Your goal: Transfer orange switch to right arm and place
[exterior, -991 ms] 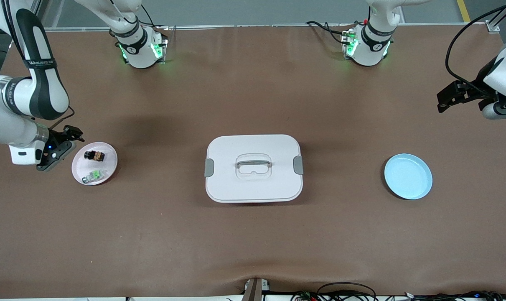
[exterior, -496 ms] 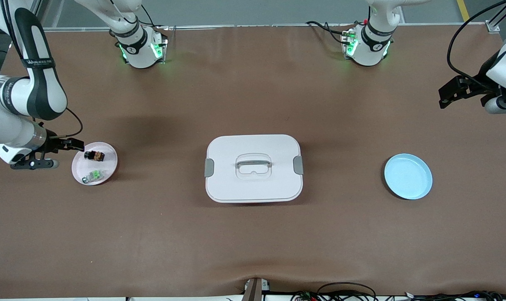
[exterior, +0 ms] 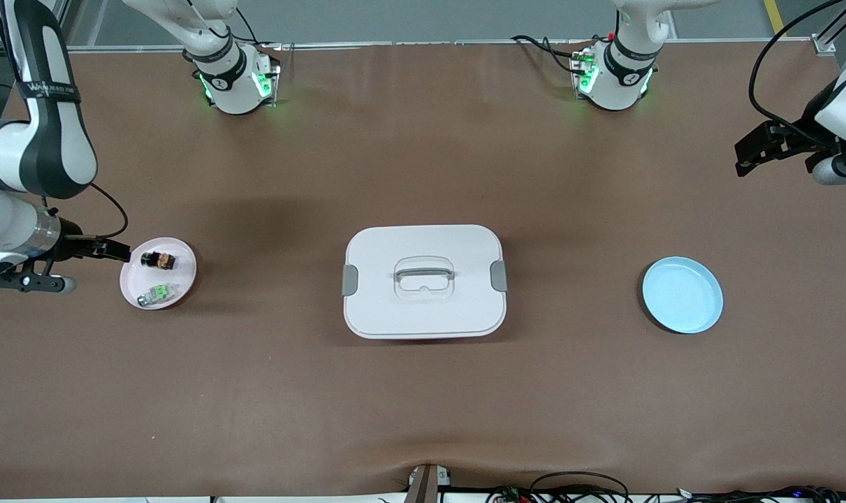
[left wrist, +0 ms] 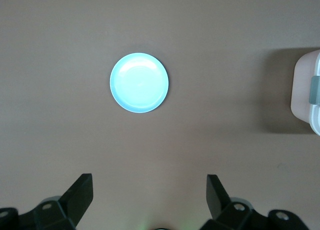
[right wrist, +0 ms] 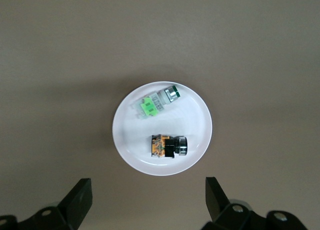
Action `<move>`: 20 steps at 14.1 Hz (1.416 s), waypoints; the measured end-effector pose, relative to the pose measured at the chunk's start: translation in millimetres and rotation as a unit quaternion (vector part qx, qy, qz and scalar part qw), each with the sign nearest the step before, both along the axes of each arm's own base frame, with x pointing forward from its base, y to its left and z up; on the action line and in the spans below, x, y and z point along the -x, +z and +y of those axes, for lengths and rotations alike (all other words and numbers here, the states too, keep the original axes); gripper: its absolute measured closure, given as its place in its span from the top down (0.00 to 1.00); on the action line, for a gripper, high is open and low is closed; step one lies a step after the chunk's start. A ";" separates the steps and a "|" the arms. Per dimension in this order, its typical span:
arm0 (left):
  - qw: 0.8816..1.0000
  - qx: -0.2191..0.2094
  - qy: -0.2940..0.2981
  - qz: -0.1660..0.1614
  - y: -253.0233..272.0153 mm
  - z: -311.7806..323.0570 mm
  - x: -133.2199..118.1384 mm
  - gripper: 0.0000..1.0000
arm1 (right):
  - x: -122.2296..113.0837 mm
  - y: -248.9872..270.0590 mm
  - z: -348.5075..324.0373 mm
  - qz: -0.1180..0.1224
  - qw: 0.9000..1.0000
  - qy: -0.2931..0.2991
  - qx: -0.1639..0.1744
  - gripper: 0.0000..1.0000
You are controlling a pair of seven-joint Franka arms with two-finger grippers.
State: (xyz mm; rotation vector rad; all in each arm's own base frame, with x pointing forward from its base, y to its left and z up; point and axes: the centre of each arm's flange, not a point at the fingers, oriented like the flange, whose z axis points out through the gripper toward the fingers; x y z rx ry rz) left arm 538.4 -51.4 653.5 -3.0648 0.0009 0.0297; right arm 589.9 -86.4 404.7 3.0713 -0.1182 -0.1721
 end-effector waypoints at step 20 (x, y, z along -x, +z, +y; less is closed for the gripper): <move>1.000 -0.003 0.001 0.004 13.2 -0.5 14.3 1.00 | 107.0 191.1 34.2 -0.079 0.997 -0.006 -0.018 1.00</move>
